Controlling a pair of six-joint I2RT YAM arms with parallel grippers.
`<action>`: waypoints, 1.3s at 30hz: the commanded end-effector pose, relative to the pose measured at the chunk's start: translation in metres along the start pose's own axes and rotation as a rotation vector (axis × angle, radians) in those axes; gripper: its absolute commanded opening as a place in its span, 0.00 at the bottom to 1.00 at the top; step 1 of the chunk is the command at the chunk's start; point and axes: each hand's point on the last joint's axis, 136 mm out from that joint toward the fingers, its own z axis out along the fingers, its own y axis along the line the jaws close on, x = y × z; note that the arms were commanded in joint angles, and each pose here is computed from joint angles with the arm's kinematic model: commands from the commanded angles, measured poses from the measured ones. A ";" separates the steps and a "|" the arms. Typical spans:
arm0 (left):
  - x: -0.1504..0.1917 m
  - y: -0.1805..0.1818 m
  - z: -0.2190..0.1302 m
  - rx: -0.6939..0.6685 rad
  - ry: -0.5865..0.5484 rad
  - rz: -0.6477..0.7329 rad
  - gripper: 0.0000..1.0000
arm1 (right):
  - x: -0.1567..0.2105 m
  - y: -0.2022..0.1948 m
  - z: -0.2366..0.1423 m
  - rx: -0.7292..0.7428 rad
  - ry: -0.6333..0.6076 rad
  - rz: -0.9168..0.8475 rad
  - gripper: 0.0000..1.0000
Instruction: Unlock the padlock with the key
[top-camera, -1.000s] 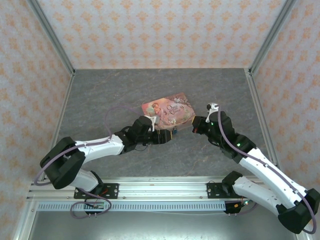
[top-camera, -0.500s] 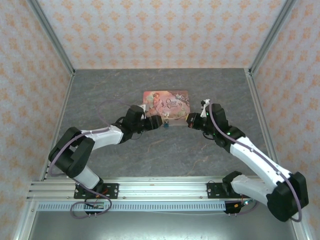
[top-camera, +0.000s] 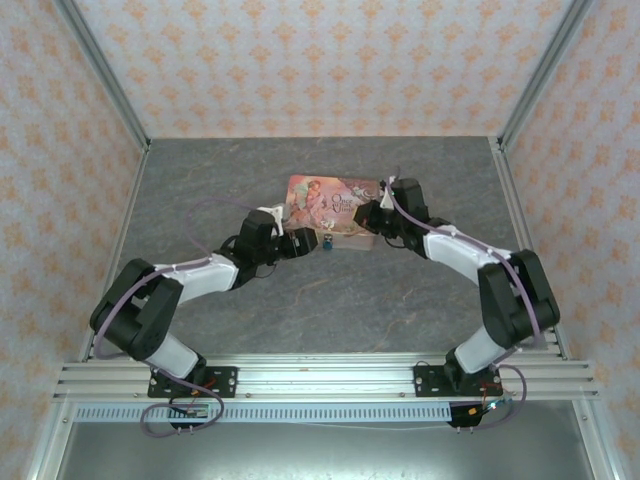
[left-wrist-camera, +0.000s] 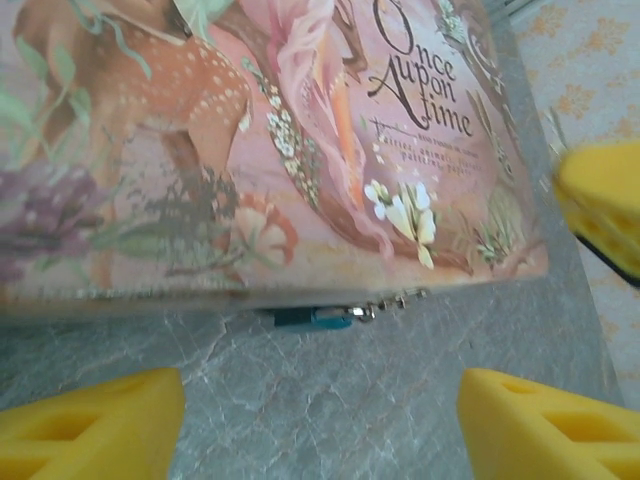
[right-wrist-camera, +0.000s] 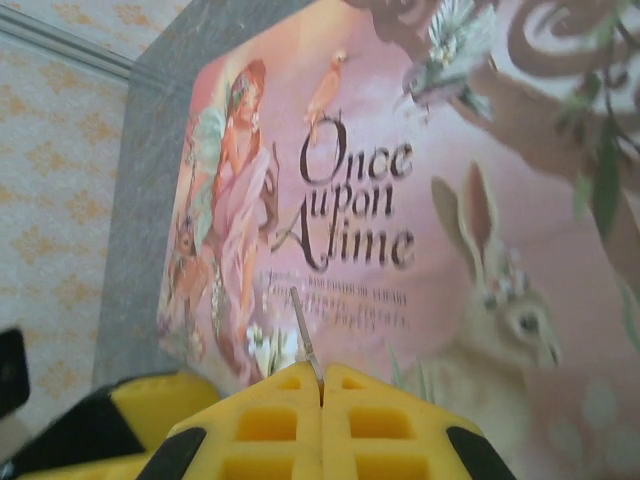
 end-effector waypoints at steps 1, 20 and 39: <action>0.009 -0.017 -0.008 0.061 0.004 0.062 0.73 | -0.022 0.016 0.015 -0.084 -0.030 -0.017 0.00; 0.029 -0.026 0.022 0.071 0.031 0.128 0.74 | 0.051 -0.040 0.028 0.044 0.110 0.115 0.00; 0.026 -0.011 0.050 0.033 -0.009 0.219 0.68 | 0.059 -0.037 0.029 0.054 0.105 0.088 0.00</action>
